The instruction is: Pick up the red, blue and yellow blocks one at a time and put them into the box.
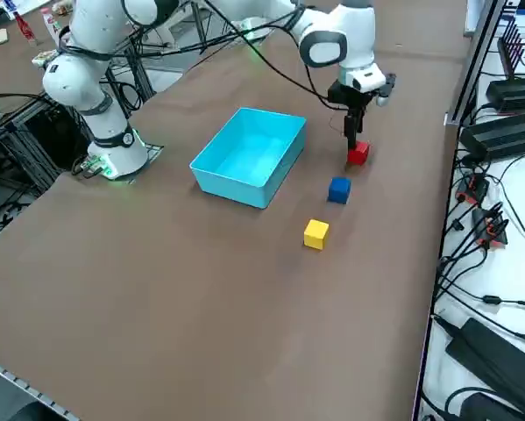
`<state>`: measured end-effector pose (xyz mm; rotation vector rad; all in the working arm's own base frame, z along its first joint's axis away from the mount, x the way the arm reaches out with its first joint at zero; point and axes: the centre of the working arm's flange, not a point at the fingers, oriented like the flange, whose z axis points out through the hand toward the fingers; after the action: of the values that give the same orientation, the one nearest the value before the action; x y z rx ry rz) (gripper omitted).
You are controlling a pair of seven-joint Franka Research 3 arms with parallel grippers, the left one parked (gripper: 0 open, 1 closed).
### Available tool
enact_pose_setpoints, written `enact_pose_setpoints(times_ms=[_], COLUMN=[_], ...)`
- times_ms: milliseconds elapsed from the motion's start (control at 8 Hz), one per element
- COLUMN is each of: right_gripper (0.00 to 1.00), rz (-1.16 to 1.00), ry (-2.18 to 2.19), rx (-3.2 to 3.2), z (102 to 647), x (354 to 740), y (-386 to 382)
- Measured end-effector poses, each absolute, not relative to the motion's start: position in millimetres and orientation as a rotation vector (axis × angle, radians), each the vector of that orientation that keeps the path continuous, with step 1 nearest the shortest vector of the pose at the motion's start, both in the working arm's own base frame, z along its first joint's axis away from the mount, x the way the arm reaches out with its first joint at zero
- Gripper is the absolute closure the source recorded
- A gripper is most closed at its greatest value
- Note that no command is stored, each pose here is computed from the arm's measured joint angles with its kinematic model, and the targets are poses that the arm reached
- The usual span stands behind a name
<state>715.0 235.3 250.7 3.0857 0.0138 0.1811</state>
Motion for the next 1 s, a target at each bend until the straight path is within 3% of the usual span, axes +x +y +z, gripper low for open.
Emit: enact_pose_setpoints(times_ms=[1000], right_gripper=[0.02], rz=[0.222], ry=[0.103], rx=[3.070], z=[235.4], x=[728.5], y=[243.9])
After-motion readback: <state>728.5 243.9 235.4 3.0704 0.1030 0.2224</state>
